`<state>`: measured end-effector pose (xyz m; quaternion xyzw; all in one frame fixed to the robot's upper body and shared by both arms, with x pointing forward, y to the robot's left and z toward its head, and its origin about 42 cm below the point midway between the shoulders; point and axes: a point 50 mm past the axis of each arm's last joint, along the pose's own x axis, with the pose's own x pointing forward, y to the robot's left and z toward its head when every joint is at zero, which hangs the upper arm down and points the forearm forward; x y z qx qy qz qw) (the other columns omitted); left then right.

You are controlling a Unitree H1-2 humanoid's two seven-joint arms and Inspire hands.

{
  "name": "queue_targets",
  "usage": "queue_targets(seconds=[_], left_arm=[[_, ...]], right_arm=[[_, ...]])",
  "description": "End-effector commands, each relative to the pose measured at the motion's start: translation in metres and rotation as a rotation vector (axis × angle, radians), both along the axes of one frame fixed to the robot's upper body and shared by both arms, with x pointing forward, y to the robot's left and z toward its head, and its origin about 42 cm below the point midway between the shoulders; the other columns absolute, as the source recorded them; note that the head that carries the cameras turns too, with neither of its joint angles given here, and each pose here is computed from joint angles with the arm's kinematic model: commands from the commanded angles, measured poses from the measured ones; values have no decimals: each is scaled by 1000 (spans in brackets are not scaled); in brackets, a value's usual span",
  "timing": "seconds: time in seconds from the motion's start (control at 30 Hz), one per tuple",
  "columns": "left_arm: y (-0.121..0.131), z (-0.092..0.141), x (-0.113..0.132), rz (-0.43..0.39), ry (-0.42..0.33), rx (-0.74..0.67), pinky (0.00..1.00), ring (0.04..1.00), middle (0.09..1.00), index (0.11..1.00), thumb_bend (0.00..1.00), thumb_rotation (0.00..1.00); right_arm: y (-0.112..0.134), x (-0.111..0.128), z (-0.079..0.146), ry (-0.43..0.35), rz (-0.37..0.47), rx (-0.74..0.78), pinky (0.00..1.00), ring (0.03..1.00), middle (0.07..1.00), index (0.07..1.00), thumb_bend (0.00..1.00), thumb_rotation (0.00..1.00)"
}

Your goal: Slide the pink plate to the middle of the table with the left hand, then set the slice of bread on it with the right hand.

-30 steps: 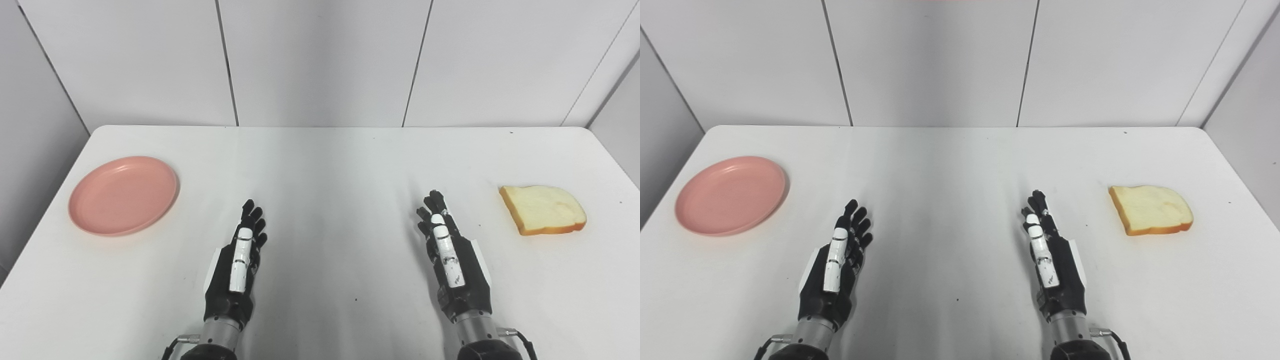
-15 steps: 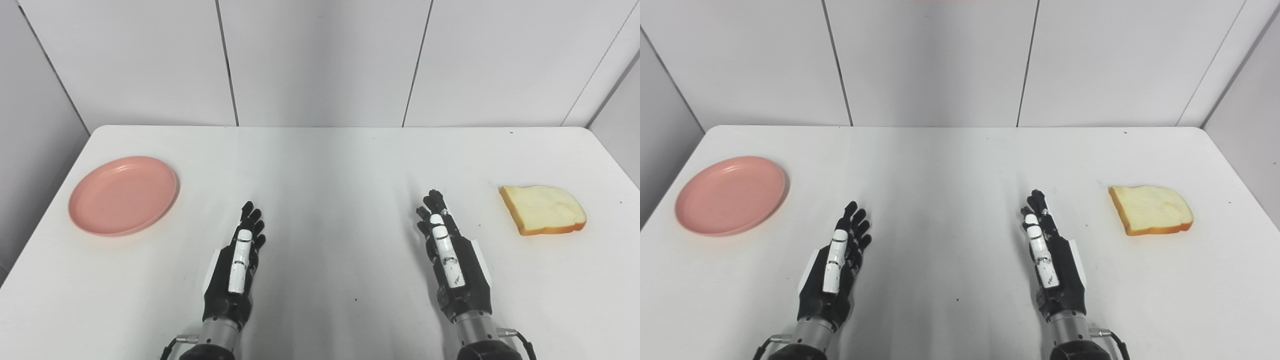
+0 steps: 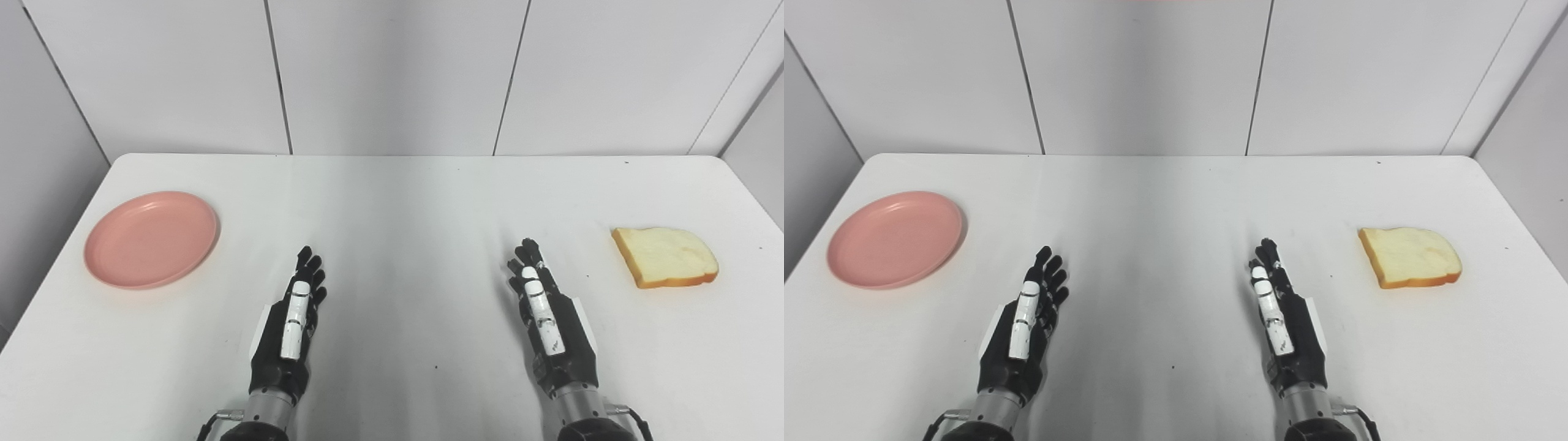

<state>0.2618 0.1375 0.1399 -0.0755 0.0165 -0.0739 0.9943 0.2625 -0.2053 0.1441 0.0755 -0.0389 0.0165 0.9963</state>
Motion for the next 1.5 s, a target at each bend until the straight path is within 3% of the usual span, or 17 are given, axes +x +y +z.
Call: queue_targets(seconds=[0.0, 0.23, 0.4, 0.53, 0.77, 0.97, 1.47], left_arm=[[-2, 17, 4, -18, -99, -15, 1000, 1000, 1000, 1000, 620, 1000], [6, 25, 13, -14, -131, -35, 1000, 1000, 1000, 1000, 636, 1000], [14, 39, 25, 67, -197, -13, 1000, 1000, 1000, 998, 654, 983], [31, 57, 34, 90, -239, -6, 1000, 1000, 1000, 1000, 690, 998], [76, 73, 48, 217, -297, 19, 1000, 1000, 1000, 1000, 757, 1000], [101, 80, 57, 324, -330, 19, 1000, 1000, 992, 987, 753, 1000], [154, 78, 68, 526, -336, 32, 1000, 976, 924, 951, 743, 1000]], right_arm=[[3, 4, 11, -57, 15, 10, 1000, 966, 973, 968, 624, 809], [-6, 6, 8, -62, 16, 2, 1000, 978, 984, 978, 619, 833], [-21, 7, 4, -94, 8, -4, 1000, 975, 980, 974, 597, 837], [-30, 5, 5, -100, 18, -3, 1000, 992, 993, 994, 533, 872], [-38, 5, 5, -109, 54, -12, 1000, 1000, 1000, 1000, 487, 910], [-40, 7, 4, -81, 29, 22, 1000, 996, 997, 1000, 592, 852], [-42, 10, 1, -67, 12, 35, 1000, 982, 983, 981, 655, 806]])
